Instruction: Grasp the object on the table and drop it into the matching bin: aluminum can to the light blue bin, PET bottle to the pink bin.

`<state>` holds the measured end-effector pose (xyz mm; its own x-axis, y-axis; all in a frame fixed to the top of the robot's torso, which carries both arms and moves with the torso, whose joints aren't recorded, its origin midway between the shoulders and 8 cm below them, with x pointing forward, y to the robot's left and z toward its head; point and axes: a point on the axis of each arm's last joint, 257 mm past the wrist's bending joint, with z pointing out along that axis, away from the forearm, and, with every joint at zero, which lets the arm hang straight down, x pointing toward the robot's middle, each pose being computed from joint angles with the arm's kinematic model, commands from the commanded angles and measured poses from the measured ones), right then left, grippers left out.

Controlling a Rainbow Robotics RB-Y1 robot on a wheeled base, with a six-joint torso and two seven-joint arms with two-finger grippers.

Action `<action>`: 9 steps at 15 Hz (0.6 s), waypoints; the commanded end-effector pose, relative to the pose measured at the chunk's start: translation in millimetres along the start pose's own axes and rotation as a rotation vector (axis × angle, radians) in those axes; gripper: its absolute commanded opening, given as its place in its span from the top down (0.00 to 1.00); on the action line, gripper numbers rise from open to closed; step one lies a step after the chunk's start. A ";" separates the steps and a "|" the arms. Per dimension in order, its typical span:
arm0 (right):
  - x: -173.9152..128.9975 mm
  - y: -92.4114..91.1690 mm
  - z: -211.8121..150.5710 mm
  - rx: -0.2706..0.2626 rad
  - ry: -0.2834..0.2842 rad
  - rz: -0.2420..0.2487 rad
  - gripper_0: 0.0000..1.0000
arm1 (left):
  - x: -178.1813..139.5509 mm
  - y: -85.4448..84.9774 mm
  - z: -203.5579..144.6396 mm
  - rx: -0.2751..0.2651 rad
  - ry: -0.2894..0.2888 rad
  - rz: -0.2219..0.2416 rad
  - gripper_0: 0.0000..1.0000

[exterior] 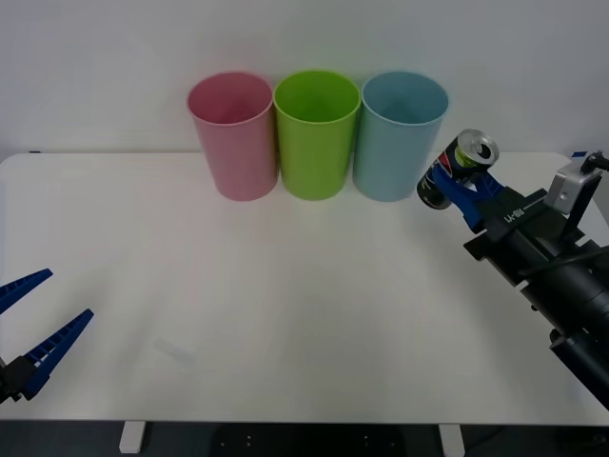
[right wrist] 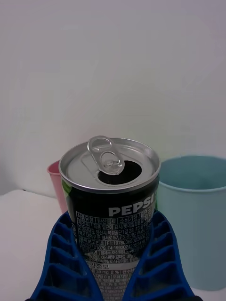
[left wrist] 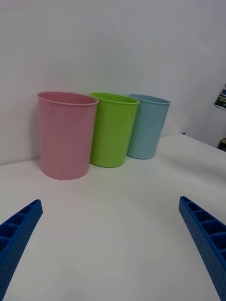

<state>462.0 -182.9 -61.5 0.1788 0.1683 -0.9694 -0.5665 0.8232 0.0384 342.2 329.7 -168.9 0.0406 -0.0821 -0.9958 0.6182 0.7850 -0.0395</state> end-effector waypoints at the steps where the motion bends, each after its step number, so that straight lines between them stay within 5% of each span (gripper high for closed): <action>1: -10.9 -13.8 20.6 -0.013 0.011 -0.018 1.00 | 0.0 0.0 0.0 0.000 0.000 0.000 0.00; 9: -21.7 -74.2 106.6 -0.002 0.048 -0.074 1.00 | 0.0 0.0 0.0 0.000 0.000 0.000 0.00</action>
<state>576.3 -188.6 -17.3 0.1882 0.0878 -0.9782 -0.5594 0.8283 -0.0332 342.2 329.7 -168.9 0.0405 -0.0821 -0.9958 0.6182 0.7851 -0.0396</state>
